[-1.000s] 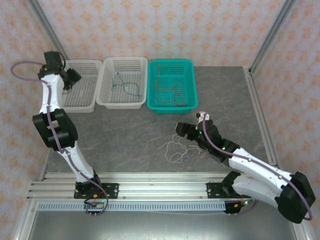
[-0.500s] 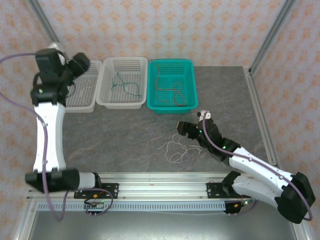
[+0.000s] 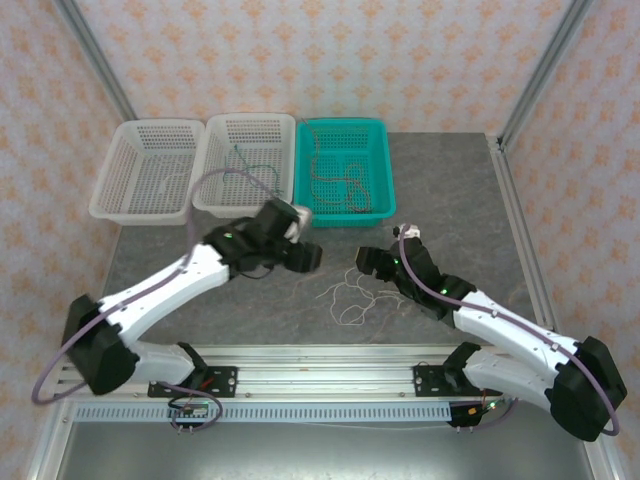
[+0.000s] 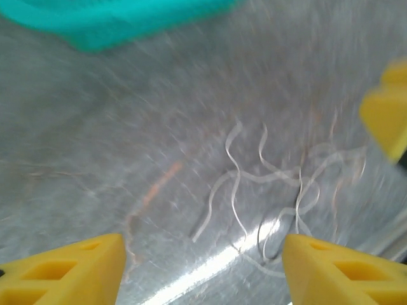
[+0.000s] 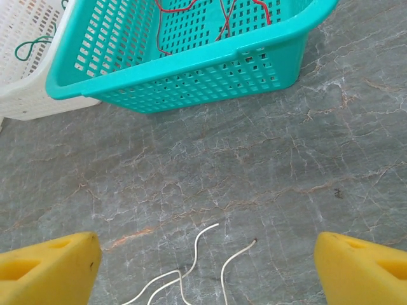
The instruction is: Untangle the cables
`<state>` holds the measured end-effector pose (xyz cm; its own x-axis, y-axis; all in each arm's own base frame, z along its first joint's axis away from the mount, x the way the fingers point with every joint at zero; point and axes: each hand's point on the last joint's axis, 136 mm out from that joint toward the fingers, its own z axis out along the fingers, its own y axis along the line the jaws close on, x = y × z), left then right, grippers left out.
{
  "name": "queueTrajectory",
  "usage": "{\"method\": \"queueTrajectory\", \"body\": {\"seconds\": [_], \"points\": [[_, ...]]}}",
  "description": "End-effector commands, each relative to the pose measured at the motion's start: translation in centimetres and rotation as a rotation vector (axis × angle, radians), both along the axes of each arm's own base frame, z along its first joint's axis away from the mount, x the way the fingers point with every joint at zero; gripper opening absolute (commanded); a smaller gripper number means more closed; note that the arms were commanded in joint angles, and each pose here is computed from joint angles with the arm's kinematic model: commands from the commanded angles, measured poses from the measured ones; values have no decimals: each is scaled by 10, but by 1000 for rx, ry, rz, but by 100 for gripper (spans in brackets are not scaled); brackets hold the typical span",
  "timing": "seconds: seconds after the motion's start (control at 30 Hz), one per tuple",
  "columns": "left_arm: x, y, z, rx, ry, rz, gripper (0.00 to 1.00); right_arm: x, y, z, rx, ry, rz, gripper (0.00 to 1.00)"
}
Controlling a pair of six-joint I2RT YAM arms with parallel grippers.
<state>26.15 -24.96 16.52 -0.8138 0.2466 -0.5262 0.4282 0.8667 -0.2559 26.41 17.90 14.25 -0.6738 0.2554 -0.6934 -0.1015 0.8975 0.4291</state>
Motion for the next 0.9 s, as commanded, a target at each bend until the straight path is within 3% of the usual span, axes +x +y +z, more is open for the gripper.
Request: {"method": "queueTrajectory", "body": {"seconds": [0.0,0.2,0.43,0.77,0.87], "points": [[-20,-9,-46,224,11,-247,66,-3,-3,1,14,17,-11,87],[-13,-12,-100,378,39,-384,57,-9,-7,4,55,27,-33,87],[-9,-24,-131,406,114,-407,46,-15,-14,9,120,31,-77,87],[-21,-32,-153,382,203,-457,45,-16,-16,12,134,30,-93,87],[-21,-27,-160,413,211,-448,29,-16,-17,12,138,34,-99,87]]}}
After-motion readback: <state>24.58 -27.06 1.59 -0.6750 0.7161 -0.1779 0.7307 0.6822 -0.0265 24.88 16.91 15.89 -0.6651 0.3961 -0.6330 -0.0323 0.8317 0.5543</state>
